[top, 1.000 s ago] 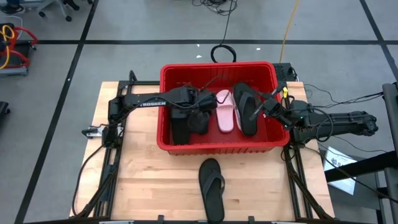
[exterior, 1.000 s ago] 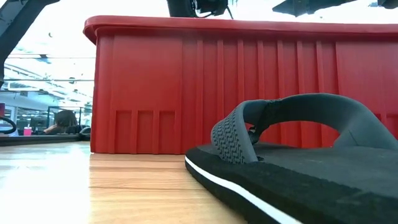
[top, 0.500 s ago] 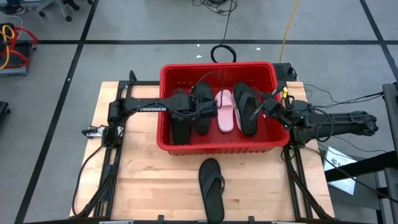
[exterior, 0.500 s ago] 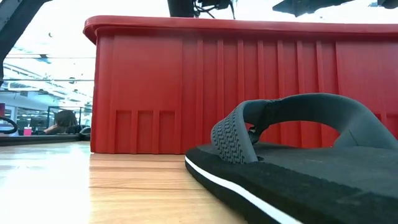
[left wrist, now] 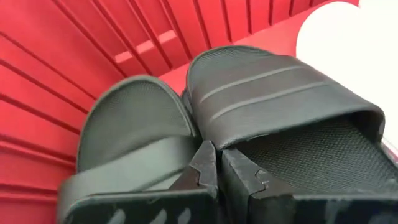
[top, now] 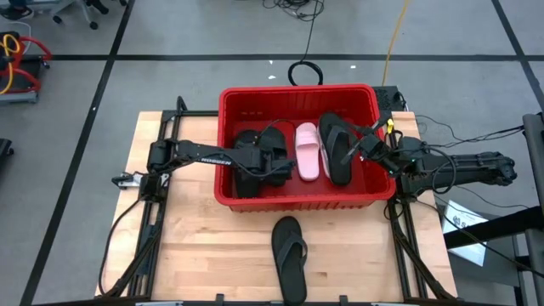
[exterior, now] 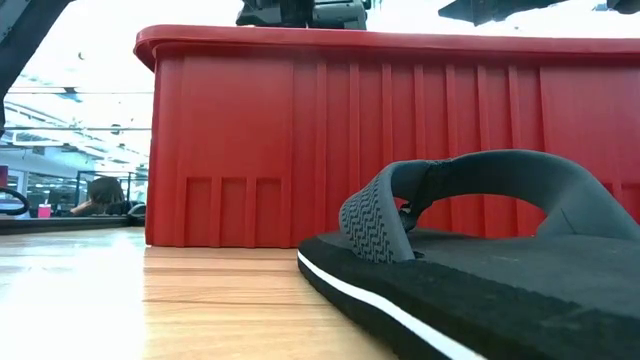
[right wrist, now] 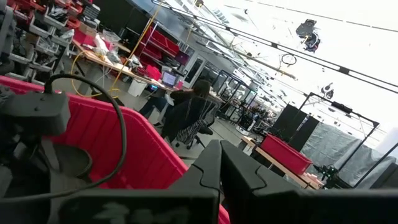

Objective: Pick and place slides into bin
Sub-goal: Put the black slide into the red bin

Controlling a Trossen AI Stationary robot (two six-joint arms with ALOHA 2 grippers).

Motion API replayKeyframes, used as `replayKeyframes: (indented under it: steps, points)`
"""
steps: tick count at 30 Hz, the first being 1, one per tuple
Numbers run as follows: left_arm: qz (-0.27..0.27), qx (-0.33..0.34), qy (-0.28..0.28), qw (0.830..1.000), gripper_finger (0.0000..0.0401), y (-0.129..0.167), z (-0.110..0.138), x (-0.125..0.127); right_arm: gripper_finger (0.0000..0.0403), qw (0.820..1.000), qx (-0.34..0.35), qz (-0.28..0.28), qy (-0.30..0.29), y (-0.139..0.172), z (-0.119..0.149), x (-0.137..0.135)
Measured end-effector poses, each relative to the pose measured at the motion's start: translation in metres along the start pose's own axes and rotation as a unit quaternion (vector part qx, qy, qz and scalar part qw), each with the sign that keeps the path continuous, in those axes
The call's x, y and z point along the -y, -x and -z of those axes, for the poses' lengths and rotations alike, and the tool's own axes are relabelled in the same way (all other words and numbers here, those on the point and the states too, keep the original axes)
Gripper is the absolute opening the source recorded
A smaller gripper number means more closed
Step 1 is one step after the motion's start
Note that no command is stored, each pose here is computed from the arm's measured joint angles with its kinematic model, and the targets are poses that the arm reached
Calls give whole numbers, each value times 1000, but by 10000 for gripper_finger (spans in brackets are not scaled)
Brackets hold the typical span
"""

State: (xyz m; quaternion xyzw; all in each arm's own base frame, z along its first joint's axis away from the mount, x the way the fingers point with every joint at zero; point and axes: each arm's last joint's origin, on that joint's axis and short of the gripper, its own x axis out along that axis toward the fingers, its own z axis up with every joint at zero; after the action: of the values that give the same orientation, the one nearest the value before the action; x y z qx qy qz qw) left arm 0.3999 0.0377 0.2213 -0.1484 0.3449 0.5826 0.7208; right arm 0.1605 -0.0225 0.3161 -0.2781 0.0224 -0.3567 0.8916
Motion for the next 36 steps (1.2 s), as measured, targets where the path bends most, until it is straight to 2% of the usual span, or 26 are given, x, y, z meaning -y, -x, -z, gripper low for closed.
replayKeyframes:
  steps: [3,8,12,28,36]
  points:
    - [6,-2,9,1000,0,-1,3,1,0,1000,0,0,0,0,0,0]
    - [9,-8,-7,1000,9,-4,8,2,0,1000,0,0,0,0,0,0]
    - [16,-21,-27,999,25,-4,8,2,0,1000,0,0,0,0,0,0]
    - [53,-95,-25,994,104,-8,9,2,0,1000,0,0,-1,0,0,0]
    - [81,-98,-36,991,107,6,-3,-8,0,1000,0,0,-1,0,0,0]
